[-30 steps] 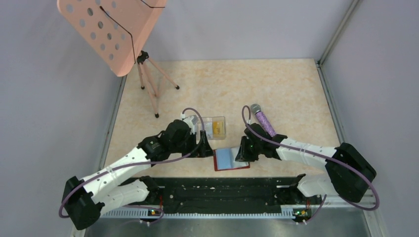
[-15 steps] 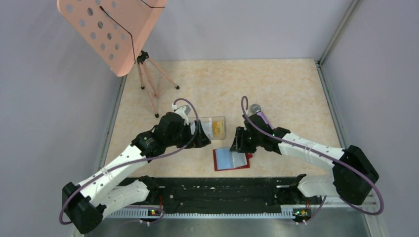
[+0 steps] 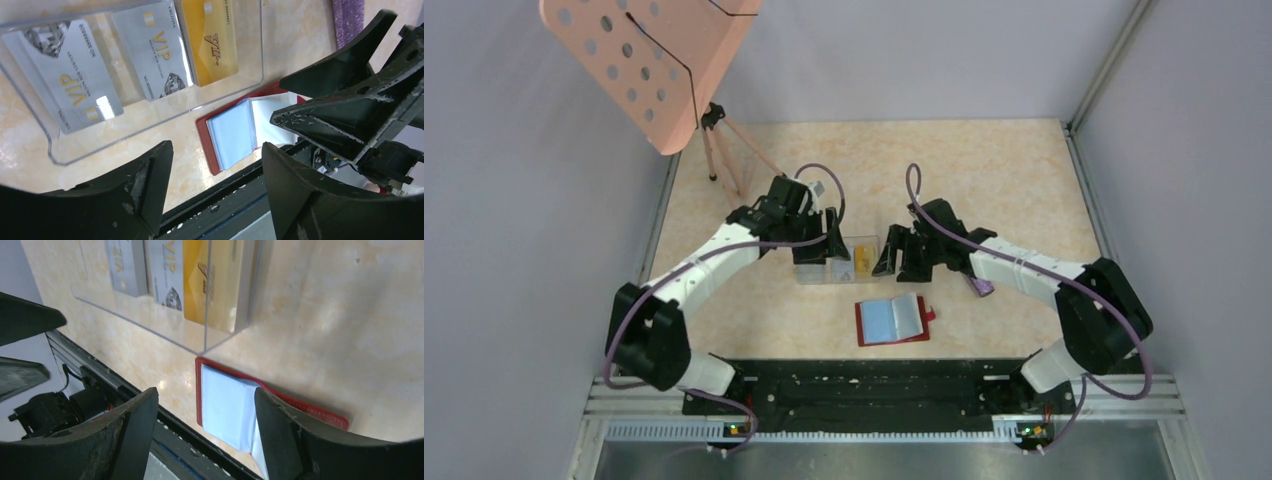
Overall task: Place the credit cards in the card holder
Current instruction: Pick up the credit card from the storage box.
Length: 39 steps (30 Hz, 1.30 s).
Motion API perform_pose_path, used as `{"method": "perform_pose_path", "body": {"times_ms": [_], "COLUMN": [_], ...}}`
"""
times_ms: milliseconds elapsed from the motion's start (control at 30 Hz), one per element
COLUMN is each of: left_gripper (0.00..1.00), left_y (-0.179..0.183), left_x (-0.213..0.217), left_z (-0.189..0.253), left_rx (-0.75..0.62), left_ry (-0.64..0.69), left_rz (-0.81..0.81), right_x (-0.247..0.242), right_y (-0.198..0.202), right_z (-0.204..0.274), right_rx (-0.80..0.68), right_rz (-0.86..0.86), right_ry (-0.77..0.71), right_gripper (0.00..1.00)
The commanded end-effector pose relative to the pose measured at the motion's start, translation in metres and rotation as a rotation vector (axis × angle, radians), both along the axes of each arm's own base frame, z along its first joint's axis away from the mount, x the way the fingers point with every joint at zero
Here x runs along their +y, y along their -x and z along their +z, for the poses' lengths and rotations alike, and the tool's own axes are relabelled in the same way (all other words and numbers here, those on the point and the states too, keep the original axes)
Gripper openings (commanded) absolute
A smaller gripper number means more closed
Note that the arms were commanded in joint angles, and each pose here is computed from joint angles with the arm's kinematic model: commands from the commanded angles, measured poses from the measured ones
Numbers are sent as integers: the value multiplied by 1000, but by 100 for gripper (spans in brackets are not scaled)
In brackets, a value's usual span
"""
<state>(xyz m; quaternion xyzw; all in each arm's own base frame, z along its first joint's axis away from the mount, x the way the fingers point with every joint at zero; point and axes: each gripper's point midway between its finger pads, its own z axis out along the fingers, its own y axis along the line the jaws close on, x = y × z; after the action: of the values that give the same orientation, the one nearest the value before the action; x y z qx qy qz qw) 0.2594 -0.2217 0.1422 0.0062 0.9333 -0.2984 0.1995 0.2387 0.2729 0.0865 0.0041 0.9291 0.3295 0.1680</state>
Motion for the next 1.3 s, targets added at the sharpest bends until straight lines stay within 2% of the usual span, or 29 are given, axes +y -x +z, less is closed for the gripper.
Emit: {"method": "perform_pose_path", "body": {"times_ms": [0, 67, 267, 367, 600, 800, 967, 1067, 1167, 1267], "left_gripper": [67, 61, 58, 54, 48, 44, 26, 12, 3, 0], "left_y": [-14, -21, -38, -42, -46, -48, -52, -54, -55, -57], "left_x": [-12, -14, -23, -29, -38, -47, -50, -49, -49, -49], "left_z": [-9, -23, -47, -57, -79, -86, -90, -92, -91, -85], "left_rx": [59, 84, 107, 122, 154, 163, 153, 151, 139, 111], "left_ry": [-36, -56, -61, -60, -67, -67, -87, -110, -142, -186], "left_rz": [-104, -99, -71, -71, -66, -64, -61, -61, -71, -69], "right_x": [21, 24, 26, 27, 29, 32, 33, 32, 32, 32], "right_y": [-32, -40, -54, -55, -53, -51, -47, -45, -43, -42], "right_z": [21, 18, 5, -1, -12, -13, -15, -17, -17, -16], "right_rx": [-64, -56, -34, -20, 8, 18, 28, 35, 38, 41], "right_rz": [27, 21, 10, 13, 29, 40, 48, 51, 54, 55], "right_ry": [-78, -81, -52, -44, -41, -62, -73, -74, -78, -81], "right_gripper": [71, 72, 70, 57, 41, 22, 0, 0, 0, 0]}}
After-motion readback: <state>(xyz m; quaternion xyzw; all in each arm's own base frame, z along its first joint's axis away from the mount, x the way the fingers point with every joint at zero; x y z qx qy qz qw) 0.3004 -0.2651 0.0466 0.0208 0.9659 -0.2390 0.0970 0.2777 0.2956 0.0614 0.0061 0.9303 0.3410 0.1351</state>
